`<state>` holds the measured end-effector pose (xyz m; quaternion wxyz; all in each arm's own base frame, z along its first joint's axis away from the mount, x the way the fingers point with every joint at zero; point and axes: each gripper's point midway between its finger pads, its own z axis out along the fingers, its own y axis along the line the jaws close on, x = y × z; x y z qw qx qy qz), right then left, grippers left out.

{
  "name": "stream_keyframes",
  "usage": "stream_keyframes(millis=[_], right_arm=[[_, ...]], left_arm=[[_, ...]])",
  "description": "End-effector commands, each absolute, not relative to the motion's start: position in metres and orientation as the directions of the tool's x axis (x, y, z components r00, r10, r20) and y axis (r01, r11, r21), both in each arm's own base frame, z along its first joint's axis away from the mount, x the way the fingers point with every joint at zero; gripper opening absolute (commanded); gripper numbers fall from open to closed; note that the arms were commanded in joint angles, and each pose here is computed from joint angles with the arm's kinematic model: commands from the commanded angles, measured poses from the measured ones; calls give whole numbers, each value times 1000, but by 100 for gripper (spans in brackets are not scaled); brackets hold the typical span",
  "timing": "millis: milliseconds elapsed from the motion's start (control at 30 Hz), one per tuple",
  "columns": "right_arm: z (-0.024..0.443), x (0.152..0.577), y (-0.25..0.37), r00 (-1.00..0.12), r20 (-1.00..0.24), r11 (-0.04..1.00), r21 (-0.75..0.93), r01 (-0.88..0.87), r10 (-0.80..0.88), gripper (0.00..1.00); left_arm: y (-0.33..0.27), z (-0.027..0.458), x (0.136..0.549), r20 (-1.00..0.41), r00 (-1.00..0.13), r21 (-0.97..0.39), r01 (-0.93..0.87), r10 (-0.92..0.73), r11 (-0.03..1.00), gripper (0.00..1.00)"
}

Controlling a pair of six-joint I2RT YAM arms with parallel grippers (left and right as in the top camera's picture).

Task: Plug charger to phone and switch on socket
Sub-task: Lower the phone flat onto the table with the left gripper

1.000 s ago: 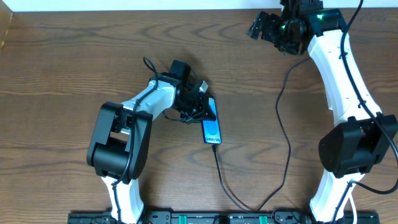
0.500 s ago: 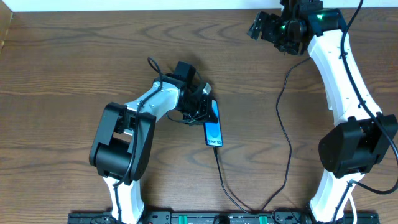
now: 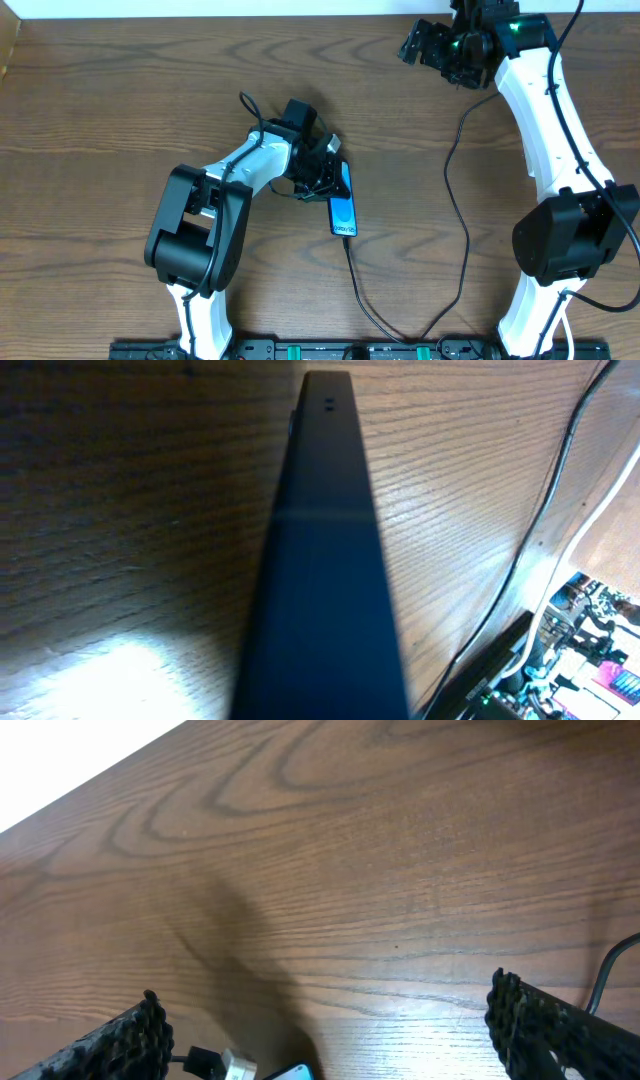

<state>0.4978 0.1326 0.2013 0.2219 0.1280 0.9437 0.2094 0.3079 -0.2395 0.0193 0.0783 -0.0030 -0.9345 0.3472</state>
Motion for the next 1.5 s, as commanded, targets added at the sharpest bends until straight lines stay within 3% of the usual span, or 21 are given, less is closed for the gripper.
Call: stream_keyframes(millis=[0, 800, 833, 933, 1400, 1467], right_arm=[[214, 496, 134, -861, -396, 887, 446, 123, 319, 99], [213, 494, 134, -864, -389, 888, 443, 127, 318, 99], [213, 494, 134, -865, -389, 888, 443, 127, 318, 99], [213, 494, 134, -864, -389, 888, 443, 127, 318, 99], [213, 494, 134, -864, -389, 888, 443, 127, 318, 99], [213, 494, 134, -864, -390, 887, 443, 127, 318, 99]], left_arm=[[-238, 14, 308, 151, -987, -640, -55, 55, 766, 8], [-231, 6, 309, 151, -988, -599, -67, 30, 798, 8], [-231, 6, 309, 151, -988, -599, -67, 30, 798, 16], [-231, 6, 309, 152, -988, -599, -68, 30, 798, 21], [-231, 5, 307, 158, -987, -596, -72, 30, 800, 23], [-230, 5, 307, 162, -986, -595, -74, 29, 800, 29]])
